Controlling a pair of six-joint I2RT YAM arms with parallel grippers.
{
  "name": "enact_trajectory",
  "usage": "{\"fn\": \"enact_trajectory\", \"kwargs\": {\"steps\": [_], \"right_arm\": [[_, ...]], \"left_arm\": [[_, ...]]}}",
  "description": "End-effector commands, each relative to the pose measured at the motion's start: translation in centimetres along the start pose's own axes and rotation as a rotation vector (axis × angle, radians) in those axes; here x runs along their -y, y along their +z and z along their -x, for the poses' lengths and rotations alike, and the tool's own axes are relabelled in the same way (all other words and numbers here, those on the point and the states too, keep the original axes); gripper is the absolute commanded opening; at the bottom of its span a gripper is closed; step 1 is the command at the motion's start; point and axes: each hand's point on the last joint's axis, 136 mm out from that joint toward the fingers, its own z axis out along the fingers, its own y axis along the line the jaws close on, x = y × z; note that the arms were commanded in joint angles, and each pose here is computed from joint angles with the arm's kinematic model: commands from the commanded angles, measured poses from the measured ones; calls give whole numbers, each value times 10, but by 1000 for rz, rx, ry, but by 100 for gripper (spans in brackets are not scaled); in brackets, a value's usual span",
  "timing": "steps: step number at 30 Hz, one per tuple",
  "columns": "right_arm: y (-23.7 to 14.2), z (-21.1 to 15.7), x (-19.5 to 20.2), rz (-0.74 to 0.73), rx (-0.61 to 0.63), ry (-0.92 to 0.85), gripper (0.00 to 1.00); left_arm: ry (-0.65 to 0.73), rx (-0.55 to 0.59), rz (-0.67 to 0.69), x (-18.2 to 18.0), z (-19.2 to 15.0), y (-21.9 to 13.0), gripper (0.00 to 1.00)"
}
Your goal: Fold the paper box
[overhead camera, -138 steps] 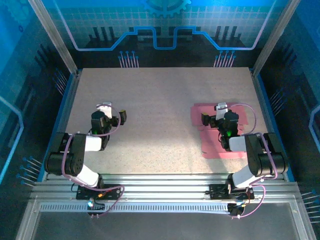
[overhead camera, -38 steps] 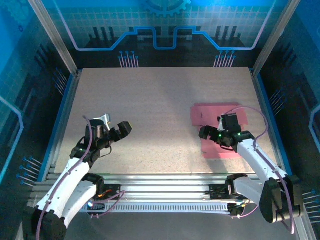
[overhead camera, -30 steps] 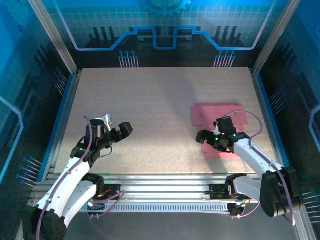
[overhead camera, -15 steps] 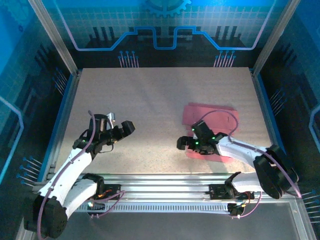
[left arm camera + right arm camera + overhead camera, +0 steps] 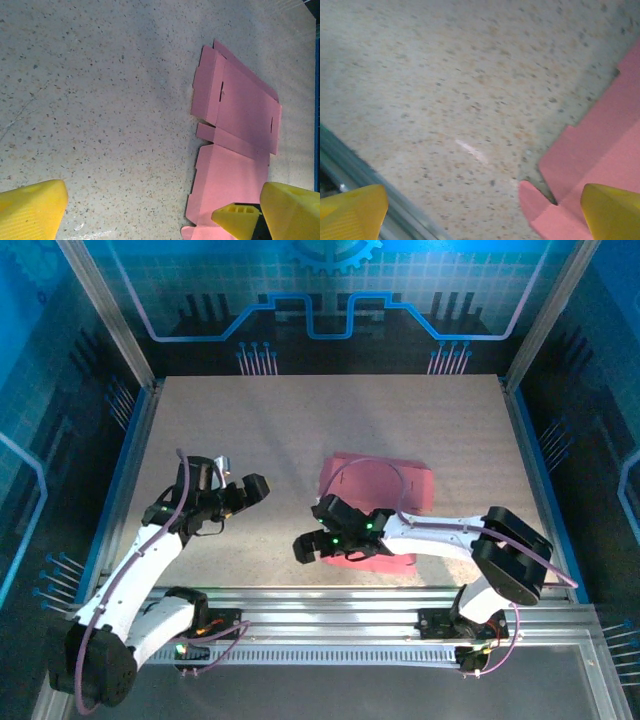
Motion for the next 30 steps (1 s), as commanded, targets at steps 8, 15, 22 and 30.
{"fn": "enact_trajectory", "kwargs": {"steps": [8, 15, 22, 30], "right_arm": [[-60, 6, 69, -108, 102, 120, 100], [-88, -10, 132, -184, 136, 289, 100], [-90, -28, 159, -149, 119, 394, 100], [-77, -40, 161, -108, 86, 409, 100]], "left_arm": [[96, -108, -65, 31, 3, 20, 99], [139, -200, -28, 53, 11, 66, 99], [209, -285, 6, 78, 15, 124, 94], [293, -376, 29, 98, 10, 172, 89]]}}
